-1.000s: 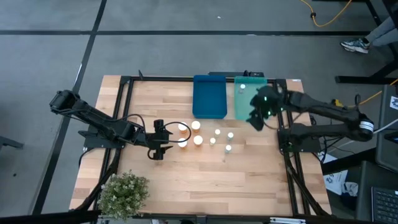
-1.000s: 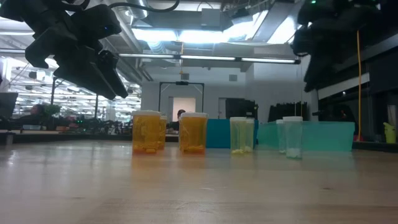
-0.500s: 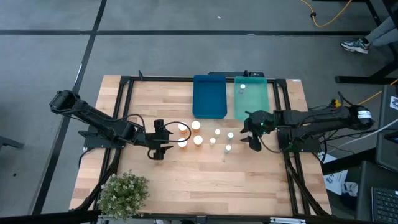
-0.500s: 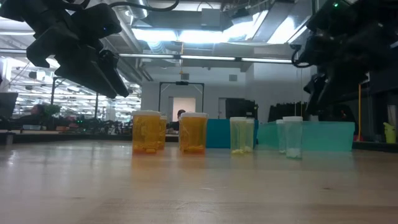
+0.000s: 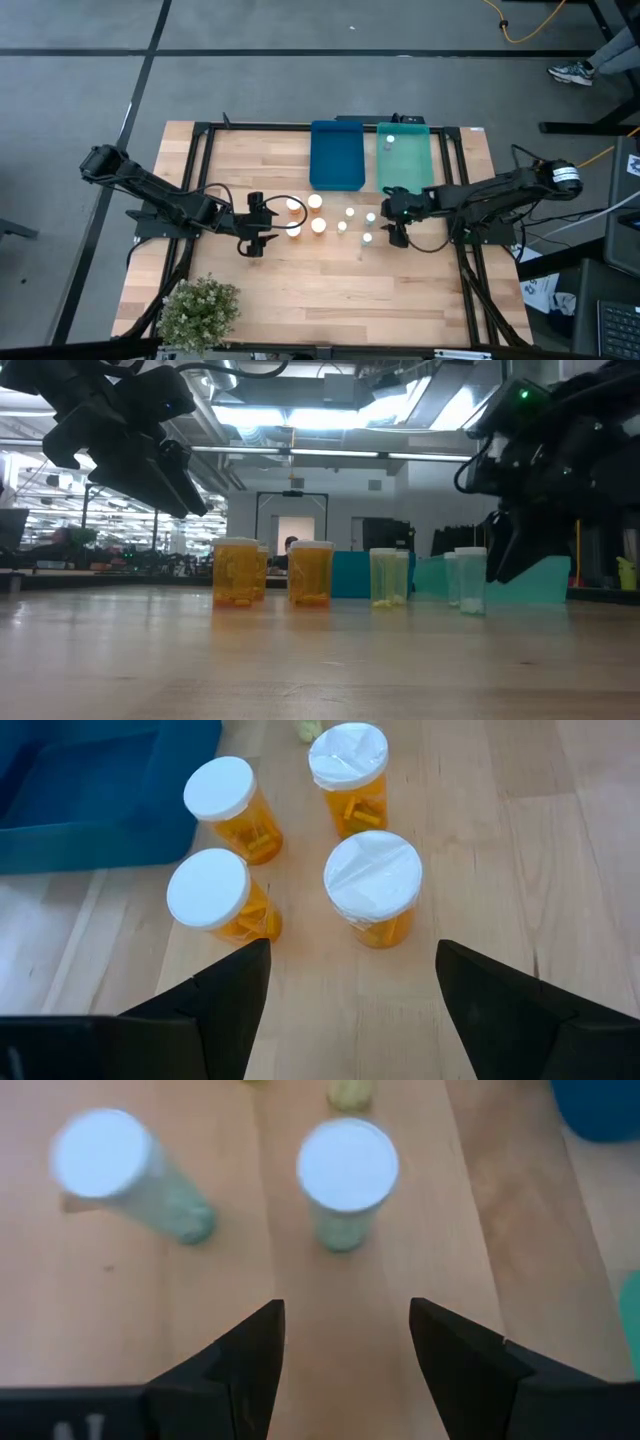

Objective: Pick and place medicine bottles into bin by pill shape (circle, oval)
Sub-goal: Put the blue pill bottle into the green transparent bin

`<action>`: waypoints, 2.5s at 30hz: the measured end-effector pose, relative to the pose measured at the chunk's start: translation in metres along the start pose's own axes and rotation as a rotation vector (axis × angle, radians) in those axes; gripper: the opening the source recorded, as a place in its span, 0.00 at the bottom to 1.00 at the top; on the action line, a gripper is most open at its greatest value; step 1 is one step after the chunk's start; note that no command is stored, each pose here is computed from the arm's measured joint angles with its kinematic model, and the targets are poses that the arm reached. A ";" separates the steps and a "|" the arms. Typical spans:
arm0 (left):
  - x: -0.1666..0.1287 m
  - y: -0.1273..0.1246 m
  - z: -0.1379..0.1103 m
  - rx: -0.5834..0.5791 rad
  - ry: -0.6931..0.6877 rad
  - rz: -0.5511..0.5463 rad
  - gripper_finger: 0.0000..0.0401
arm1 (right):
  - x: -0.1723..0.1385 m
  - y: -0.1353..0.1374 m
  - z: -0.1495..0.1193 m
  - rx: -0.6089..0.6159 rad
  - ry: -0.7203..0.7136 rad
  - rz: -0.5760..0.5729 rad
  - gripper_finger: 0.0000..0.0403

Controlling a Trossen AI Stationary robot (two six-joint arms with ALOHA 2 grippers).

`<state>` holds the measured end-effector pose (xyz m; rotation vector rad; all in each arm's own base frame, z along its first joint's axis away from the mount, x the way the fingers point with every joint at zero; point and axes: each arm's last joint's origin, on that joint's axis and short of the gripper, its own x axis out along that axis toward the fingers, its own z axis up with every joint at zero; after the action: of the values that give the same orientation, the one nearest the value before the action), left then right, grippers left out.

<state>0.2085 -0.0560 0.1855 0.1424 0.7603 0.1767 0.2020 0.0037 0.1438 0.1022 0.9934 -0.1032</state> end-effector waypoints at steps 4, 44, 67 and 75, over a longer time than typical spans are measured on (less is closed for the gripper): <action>0.000 0.000 0.000 0.000 0.000 0.000 0.69 | 0.007 -0.001 -0.001 0.022 0.014 -0.046 0.54; 0.000 0.000 0.000 0.000 0.001 0.001 0.69 | 0.009 -0.002 -0.001 0.074 0.013 -0.071 0.54; 0.000 0.000 0.000 0.001 0.001 0.001 0.69 | 0.009 -0.002 -0.001 0.075 0.013 -0.071 0.54; 0.000 0.000 0.000 0.001 0.001 0.001 0.69 | 0.009 -0.002 -0.001 0.074 0.013 -0.071 0.54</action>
<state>0.2084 -0.0559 0.1854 0.1433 0.7616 0.1775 0.2060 0.0018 0.1360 0.1361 1.0066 -0.2045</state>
